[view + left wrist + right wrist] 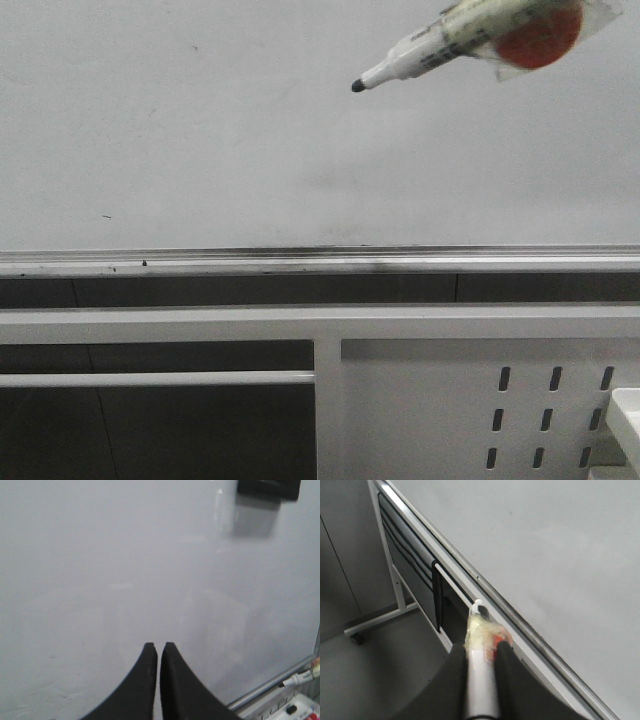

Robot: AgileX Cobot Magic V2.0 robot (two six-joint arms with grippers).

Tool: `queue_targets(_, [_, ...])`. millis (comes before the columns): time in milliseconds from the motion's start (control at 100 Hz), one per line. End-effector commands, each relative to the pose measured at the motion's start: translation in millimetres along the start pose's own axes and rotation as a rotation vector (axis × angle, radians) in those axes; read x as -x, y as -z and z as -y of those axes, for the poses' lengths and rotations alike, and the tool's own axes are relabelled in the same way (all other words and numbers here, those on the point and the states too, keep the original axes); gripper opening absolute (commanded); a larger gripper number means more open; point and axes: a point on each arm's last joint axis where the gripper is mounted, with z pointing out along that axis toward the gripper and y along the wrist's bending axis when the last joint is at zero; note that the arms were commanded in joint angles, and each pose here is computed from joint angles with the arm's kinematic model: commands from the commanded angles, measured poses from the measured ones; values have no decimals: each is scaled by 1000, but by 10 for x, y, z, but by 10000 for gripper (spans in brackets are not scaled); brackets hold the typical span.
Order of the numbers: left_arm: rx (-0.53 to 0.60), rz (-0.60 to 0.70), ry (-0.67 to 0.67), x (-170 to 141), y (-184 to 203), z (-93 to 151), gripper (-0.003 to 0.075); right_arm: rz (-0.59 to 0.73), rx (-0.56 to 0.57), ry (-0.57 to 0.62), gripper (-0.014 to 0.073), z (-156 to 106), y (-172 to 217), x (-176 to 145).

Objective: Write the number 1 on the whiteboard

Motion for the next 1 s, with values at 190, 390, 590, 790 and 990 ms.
queue_targets(190, [33,-86,-23,-237,125,-131,-20,99,-66,-37,-69,50,61,94])
queue_targets(390, [-128,-74,-101,-188,-41,144,-20,97,-69,-44,-69,61,35,89])
queue_targets(590, [-258,65,-165,-66,-77,312,-20,74,-36,-65,-69,36,15,70])
queue_targets(790, [-249,73,-201,-60,-98,320,-20,46,2,-72,-69,1,13,46])
queue_targets(990, [-218,67,-223,-65,-104,293,-20,184,-121,-182,-69,144,-22,163])
